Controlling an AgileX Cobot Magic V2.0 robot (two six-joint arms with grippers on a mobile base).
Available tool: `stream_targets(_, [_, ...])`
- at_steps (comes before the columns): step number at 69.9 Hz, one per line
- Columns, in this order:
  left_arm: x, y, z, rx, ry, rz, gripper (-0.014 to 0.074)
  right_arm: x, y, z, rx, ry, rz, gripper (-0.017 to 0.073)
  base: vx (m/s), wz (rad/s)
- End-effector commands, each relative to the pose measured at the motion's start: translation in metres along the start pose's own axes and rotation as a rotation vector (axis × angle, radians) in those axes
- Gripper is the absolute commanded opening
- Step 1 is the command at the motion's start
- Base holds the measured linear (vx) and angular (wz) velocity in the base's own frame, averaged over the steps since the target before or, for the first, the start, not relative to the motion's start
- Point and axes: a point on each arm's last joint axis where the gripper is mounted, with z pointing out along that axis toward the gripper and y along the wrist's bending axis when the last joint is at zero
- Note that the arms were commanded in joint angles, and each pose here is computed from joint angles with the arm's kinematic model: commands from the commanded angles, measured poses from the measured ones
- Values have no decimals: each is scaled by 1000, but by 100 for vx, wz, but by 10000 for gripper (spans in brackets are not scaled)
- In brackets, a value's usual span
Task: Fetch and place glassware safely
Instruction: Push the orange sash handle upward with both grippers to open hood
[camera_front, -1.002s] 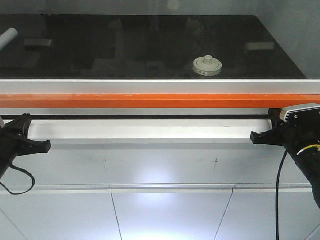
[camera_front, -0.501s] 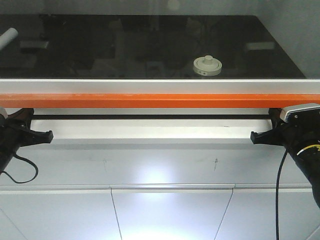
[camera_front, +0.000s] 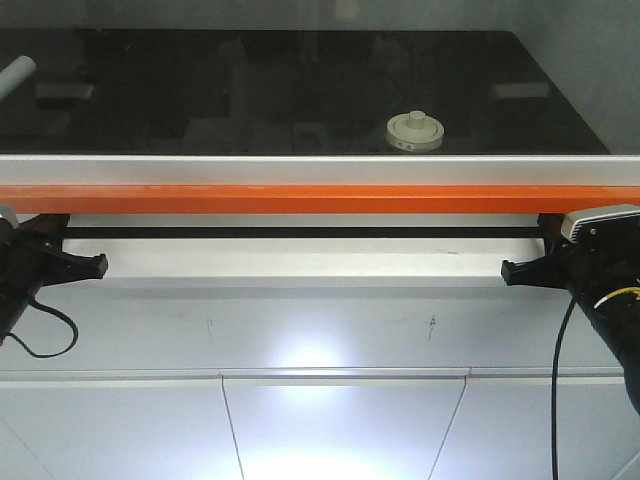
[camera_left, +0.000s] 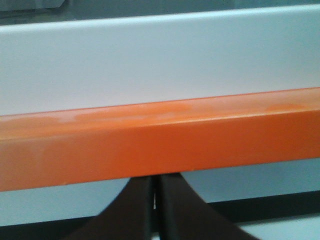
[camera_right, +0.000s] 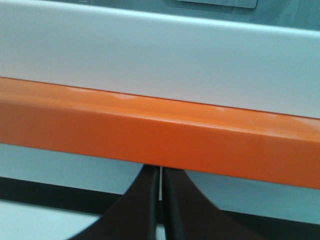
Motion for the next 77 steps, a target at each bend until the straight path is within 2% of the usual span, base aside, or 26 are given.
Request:
stream_targets(1, [-27, 3, 2, -14, -166, -4, -7, -32, -5, 0, 22, -230, -18, -3, 0, 0])
stream_targets(29, [-31, 2, 1, -4, -216, -7, -7, -36, -5, -1, 25, -276, -14, -3, 0, 0])
stream_targets(38, [-36, 2, 0, -5, -230, -5, -7, -38, -5, -1, 24, -293, 8, -3, 0, 0])
stream_targets(60, [-50, 2, -5, -7, -270, 1, -7, -39, -5, -2, 24, -297, 7, -3, 0, 0])
stream_targets(77, [-57, 3, -8, -8, -292, 4, -7, -54, -7, -7, 31, -346, -3, -3, 0, 0])
